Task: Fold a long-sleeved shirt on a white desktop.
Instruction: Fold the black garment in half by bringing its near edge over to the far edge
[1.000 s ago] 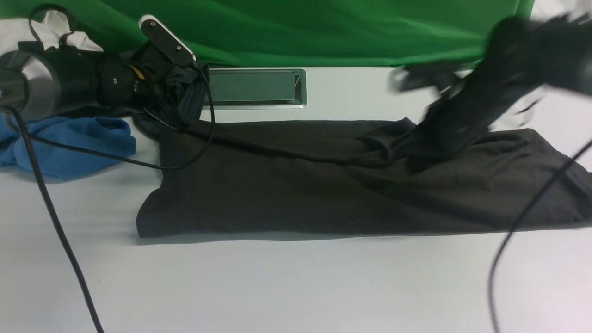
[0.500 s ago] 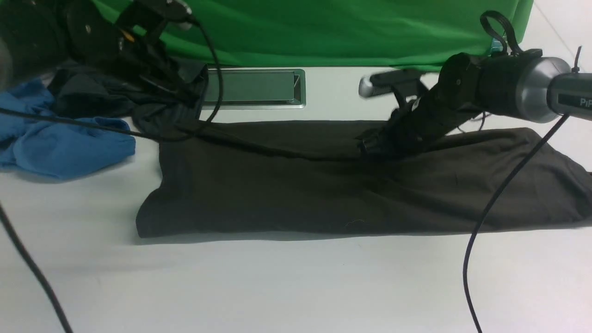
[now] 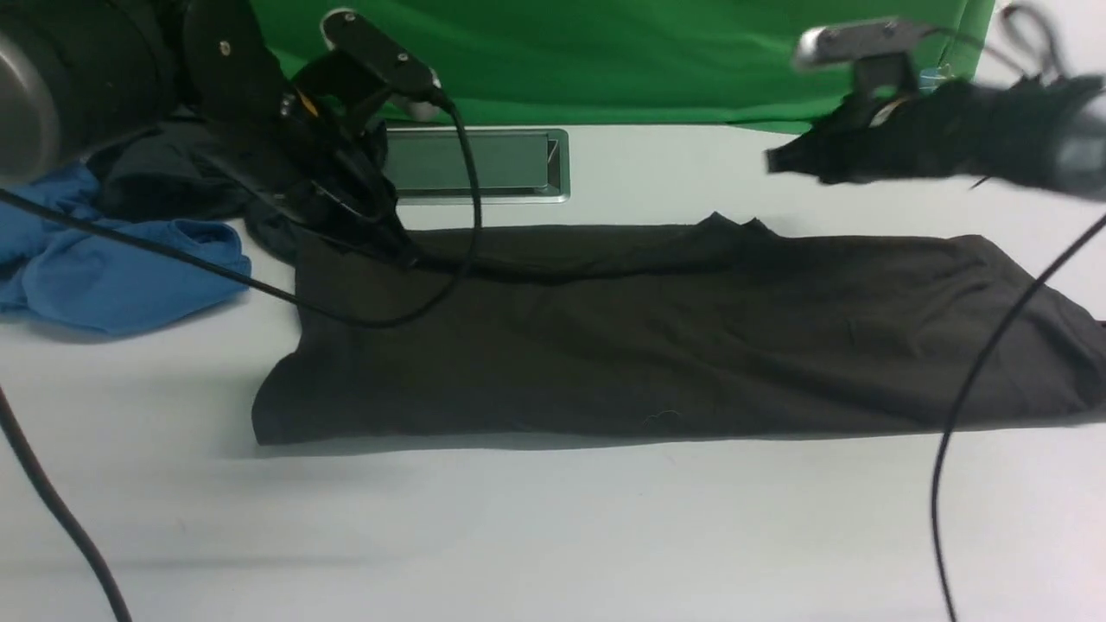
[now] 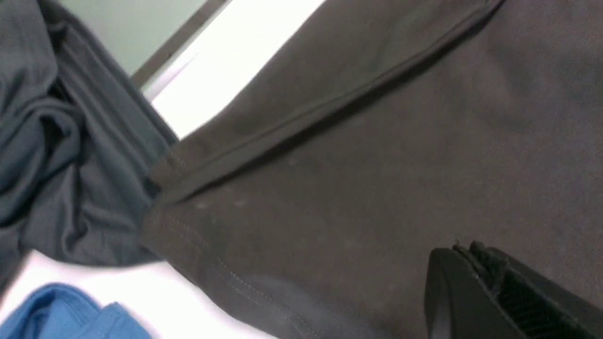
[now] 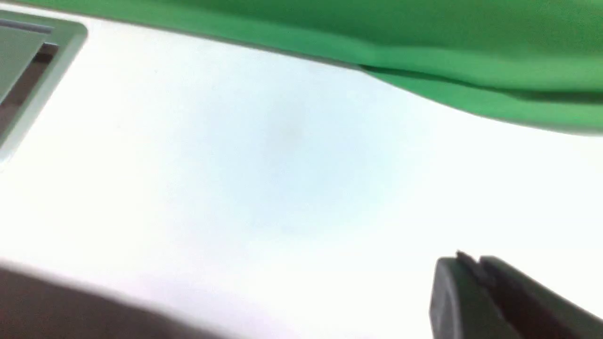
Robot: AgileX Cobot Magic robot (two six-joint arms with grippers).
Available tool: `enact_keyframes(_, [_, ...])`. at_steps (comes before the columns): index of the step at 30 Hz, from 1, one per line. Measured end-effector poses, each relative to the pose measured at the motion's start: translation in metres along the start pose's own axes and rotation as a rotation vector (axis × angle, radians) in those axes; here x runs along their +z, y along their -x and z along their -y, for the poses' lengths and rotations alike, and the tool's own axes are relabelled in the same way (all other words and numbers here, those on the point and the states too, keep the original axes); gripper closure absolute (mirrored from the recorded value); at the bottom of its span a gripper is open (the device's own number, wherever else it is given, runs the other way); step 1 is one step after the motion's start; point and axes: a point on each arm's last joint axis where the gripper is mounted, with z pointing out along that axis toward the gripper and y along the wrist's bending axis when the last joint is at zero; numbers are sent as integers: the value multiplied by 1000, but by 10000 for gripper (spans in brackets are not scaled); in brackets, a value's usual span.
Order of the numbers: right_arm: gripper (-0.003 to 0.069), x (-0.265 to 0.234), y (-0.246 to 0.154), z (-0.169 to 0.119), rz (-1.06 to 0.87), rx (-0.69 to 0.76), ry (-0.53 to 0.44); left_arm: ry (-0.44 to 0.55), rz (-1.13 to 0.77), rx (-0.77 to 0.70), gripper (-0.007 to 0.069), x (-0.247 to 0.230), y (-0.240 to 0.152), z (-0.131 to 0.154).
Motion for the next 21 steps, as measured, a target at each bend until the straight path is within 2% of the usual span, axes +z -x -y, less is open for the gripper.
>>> enact_keyframes(3, [591, -34, 10, -23, -101, -83, 97, -28, 5, -56, 607, 6, -2, -4])
enact_keyframes(5, [591, -46, 6, -54, -190, -162, 214, -51, 4, -88, 607, 15, -3, -4])
enact_keyframes(6, [591, -46, 4, -60, -203, -176, 235, -57, 3, -92, 607, 18, -3, -4])
enact_keyframes(8, [589, -39, -8, -92, -260, -244, 322, -95, 0, -103, 607, 31, -3, -1])
enact_keyframes(10, [589, -16, -18, -108, -292, -263, 358, -156, -6, -92, 607, 49, -3, 5])
enact_keyframes(16, [587, 36, -22, -108, -280, -231, 344, -209, -11, -82, 607, 79, -2, 19])
enact_keyframes(21, [586, 56, -6, -89, -167, -156, 275, -168, 43, -67, 607, 98, 2, 20])
